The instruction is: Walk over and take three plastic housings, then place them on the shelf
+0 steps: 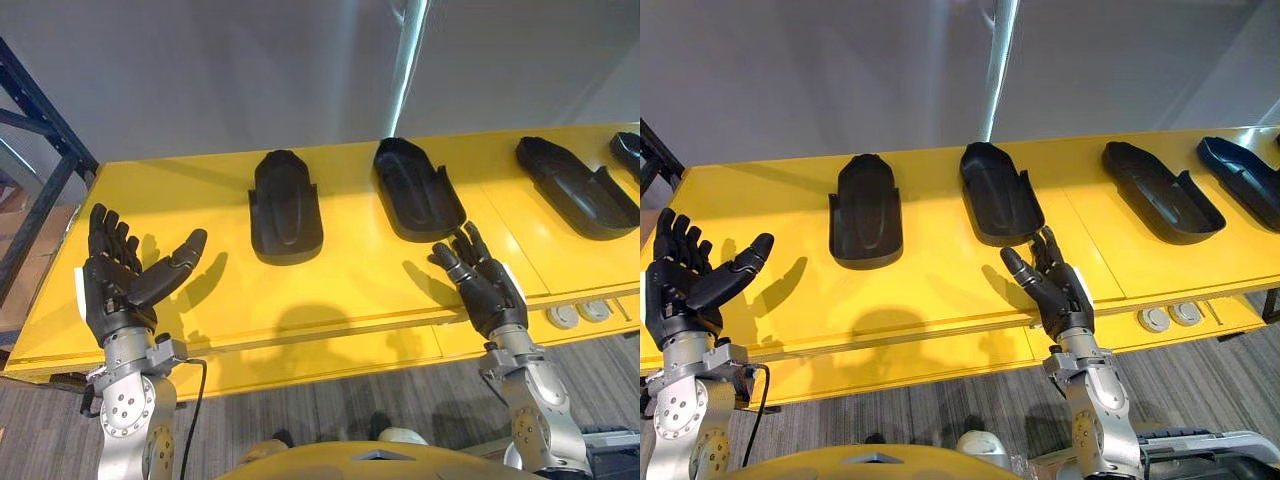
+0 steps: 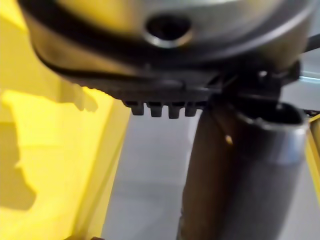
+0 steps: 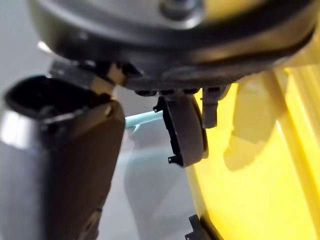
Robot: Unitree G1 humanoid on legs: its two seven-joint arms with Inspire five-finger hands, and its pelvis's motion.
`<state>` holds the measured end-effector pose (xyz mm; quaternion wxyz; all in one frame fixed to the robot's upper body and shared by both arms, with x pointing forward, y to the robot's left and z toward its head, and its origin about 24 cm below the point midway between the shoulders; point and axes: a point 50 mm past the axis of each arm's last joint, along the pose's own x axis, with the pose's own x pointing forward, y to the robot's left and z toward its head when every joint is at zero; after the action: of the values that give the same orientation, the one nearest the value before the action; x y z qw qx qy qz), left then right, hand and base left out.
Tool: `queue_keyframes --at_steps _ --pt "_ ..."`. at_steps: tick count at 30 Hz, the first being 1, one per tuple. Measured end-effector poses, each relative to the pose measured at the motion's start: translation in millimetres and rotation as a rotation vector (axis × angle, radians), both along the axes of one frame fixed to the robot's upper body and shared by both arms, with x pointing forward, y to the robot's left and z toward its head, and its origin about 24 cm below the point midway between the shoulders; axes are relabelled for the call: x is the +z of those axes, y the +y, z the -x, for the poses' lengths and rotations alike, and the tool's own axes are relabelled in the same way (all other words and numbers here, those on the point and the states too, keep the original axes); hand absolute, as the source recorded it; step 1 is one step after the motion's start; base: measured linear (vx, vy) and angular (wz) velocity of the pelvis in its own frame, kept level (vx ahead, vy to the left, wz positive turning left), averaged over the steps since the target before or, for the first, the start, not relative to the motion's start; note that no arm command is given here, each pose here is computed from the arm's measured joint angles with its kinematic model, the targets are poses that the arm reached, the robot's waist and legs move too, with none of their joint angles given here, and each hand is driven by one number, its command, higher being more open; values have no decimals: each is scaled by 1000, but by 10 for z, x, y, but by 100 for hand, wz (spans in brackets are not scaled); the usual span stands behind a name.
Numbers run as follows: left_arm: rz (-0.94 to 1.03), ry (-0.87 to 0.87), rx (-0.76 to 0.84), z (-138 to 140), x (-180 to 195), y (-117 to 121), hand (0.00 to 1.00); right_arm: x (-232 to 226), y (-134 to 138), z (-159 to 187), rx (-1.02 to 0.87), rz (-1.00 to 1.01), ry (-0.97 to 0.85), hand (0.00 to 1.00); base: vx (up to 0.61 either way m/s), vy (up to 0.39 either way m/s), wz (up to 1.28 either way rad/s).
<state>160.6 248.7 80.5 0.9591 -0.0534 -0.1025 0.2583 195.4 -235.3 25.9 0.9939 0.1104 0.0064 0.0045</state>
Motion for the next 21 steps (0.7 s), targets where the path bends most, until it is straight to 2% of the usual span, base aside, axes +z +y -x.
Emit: queue_keyframes --at_steps 7,11,13,15,17,21 --pt "-24 -9 8 25 31 74 100 160 -35 16 39 -38 -86 100 1 3 -2" --pt "-38 -36 12 30 67 98 100 596 -137 50 67 -160 -330 100 15 6 -8" --pt "-48 -81 18 14 121 103 100 886 -190 95 66 -198 -508 100 14 8 -14" --pt "-44 -210 36 -26 249 75 100 1145 -244 177 -4 -227 -708 100 6 10 -10" --pt "-34 -333 46 -31 405 18 100 1234 -259 232 -92 -226 -782 100 7 12 -13" --pt "-82 -570 29 91 743 -154 100 1123 -263 297 -326 -95 -662 100 11 14 -25"
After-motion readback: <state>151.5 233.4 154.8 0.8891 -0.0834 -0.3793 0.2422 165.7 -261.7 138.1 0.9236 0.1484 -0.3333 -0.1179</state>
